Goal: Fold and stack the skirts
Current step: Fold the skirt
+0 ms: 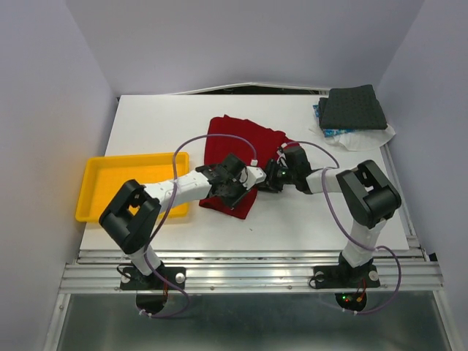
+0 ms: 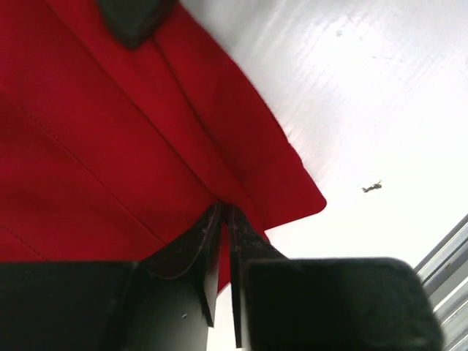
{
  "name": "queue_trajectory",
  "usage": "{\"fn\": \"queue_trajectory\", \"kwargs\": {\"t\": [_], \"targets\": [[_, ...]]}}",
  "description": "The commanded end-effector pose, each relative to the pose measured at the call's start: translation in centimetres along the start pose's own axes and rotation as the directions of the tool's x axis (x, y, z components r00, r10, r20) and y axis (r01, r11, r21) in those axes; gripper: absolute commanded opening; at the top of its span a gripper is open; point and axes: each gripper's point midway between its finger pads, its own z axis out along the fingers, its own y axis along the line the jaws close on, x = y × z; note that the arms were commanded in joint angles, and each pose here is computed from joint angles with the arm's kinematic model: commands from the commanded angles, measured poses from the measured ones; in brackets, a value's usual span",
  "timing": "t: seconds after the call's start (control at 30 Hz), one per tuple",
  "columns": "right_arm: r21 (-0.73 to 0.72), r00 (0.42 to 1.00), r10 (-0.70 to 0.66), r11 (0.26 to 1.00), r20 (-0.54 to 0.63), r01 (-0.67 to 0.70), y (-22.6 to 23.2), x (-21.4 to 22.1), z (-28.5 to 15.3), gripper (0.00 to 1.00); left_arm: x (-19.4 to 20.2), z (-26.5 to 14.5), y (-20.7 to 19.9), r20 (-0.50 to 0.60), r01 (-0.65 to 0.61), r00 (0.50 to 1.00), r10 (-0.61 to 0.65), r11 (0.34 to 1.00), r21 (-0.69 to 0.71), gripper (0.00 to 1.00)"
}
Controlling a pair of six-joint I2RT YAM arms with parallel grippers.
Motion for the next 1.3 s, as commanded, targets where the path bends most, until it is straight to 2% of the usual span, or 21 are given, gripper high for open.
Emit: {"fn": "queue_trajectory", "kwargs": {"t": [0.0, 0.07, 0.13, 0.2, 0.23, 0.33, 0.43, 0.53, 0.73, 0.83, 1.07, 1.1, 1.13, 1.23, 1.27], "targets": [[0.151, 0.998, -0.069, 0.986, 0.003, 0.068, -3.8, 1.8, -1.5, 0.43, -1.2, -2.4, 0.5, 0.079, 0.061, 0.995, -0.059, 0.998, -0.026, 0.29], [0.187, 0.997, -0.071, 0.98, -0.021, 0.074, -4.8, 2.9, -2.2, 0.49, -1.6, -2.6, 0.4, 0.091, 0.058, 0.994, -0.057, 0.998, -0.015, 0.37], [0.228, 0.998, -0.05, 0.972, -0.026, 0.054, -5.7, 3.6, -3.0, 0.59, -2.0, -2.8, -0.1, 0.089, 0.065, 0.994, -0.065, 0.998, 0.01, 0.38], [0.193, 1.0, -0.026, 0.981, -0.016, 0.029, -4.9, 4.0, -3.5, 0.63, -1.9, -2.4, -0.2, 0.07, 0.068, 0.995, -0.069, 0.997, 0.022, 0.41], [0.17, 0.999, 0.03, 0.985, -0.029, -0.025, -4.8, 5.1, -3.8, 0.64, -1.8, -2.2, -0.3, 0.06, 0.07, 0.996, -0.072, 0.997, 0.03, 0.41], [0.087, 0.998, 0.043, 0.995, -0.04, -0.039, -3.0, 5.4, -3.7, 0.61, -1.3, -2.0, -0.6, 0.044, 0.068, 0.997, -0.07, 0.997, 0.046, 0.46], [0.069, 0.993, 0.092, 0.994, -0.077, -0.087, -2.9, 6.3, -3.0, 0.57, -1.2, -1.8, -0.8, 0.036, 0.071, 0.997, -0.073, 0.996, 0.054, 0.64], [0.086, 0.988, 0.113, 0.991, -0.105, -0.104, -3.4, 7.5, -2.4, 0.54, -0.9, -1.6, -0.5, 0.023, 0.074, 0.997, -0.075, 0.997, 0.026, 0.65], [0.075, 0.986, 0.1, 0.993, -0.13, -0.09, -2.4, 9.3, -1.6, 0.54, -0.2, -0.5, 0.0, -0.015, 0.076, 0.997, -0.076, 0.997, -0.021, 0.5], [0.105, 0.981, 0.111, 0.99, -0.161, -0.095, -3.0, 10.3, -0.8, 0.5, -0.1, -0.1, 0.4, -0.027, 0.077, 0.997, -0.078, 0.996, -0.043, 0.4], [0.162, 0.974, 0.131, 0.982, -0.187, -0.101, -4.6, 10.9, 0.1, 0.33, -0.4, 0.0, 0.2, -0.024, 0.075, 0.997, -0.076, 0.997, -0.028, 0.16], [0.158, 0.975, 0.125, 0.983, -0.185, -0.096, -4.5, 10.8, 0.0, 0.31, -0.5, -0.1, 0.1, -0.022, 0.075, 0.997, -0.076, 0.997, -0.023, 0.05], [0.162, 0.976, 0.12, 0.983, -0.179, -0.091, -4.6, 10.8, 0.0, 0.26, -0.8, -0.3, -0.1, -0.01, 0.072, 0.997, -0.072, 0.997, -0.004, 0.0], [0.146, 0.98, 0.103, 0.986, -0.172, -0.078, -4.4, 10.6, 0.0, 0.17, -1.9, -1.2, -0.8, 0.022, 0.062, 0.998, -0.063, 0.997, 0.04, 0.0], [0.145, 0.98, 0.102, 0.986, -0.173, -0.077, -4.5, 10.6, 0.1, 0.12, -2.7, -2.0, -1.0, 0.052, 0.057, 0.997, -0.059, 0.997, 0.048, 0.0]]}}
